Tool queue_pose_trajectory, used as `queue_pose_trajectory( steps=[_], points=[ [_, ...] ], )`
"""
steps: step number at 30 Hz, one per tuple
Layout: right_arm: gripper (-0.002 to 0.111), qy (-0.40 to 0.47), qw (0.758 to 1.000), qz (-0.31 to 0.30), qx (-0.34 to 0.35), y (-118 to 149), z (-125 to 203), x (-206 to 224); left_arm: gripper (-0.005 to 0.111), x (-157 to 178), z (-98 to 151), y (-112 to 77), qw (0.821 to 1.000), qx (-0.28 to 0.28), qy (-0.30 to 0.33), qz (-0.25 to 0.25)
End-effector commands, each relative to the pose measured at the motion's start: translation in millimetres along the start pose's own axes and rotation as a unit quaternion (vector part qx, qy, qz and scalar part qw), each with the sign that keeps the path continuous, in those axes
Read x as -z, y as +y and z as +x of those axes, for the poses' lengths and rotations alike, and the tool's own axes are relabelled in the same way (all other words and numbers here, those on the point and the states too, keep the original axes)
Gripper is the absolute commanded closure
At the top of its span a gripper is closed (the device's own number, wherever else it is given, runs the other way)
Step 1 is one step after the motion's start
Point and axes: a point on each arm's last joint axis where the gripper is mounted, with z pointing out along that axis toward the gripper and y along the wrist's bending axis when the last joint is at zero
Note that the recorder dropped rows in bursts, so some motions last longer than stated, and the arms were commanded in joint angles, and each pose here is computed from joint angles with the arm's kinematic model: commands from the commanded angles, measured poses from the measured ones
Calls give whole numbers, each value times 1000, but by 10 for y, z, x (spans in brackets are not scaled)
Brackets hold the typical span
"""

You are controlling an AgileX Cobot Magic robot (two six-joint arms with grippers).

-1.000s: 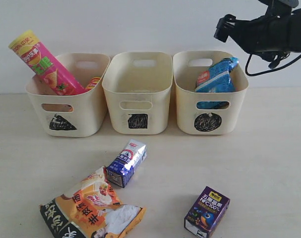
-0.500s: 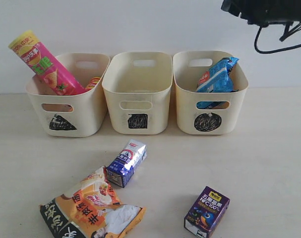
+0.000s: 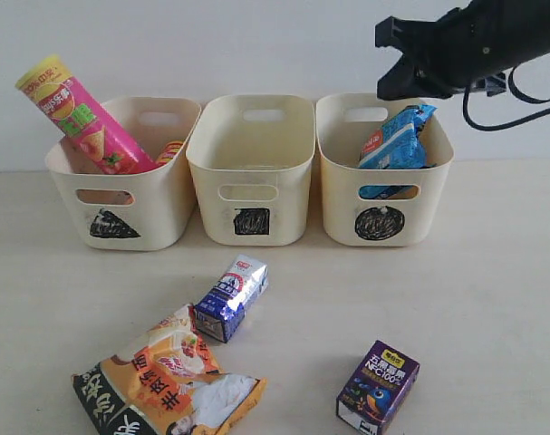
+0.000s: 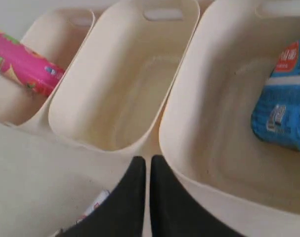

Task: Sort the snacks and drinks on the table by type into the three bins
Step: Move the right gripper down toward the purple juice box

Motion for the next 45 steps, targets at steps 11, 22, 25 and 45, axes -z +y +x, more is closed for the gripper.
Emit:
queue_pose_trajectory(
  steps=[11, 22, 25, 45],
  points=[
    [109, -3, 998, 38, -40, 70, 1224, 653, 102, -1, 8, 0, 1000, -2, -1, -1],
    [109, 157, 985, -65, 34, 241, 1675, 745, 102, -1, 8, 0, 1000, -2, -1, -1],
    [109, 189, 974, -97, 76, 383, 1685, 756, 102, -1, 8, 0, 1000, -2, -1, -1],
    [40, 352, 918, 107, 150, 838, 1616, 220, 102, -1, 6, 1, 1000, -2, -2, -1]
  ],
)
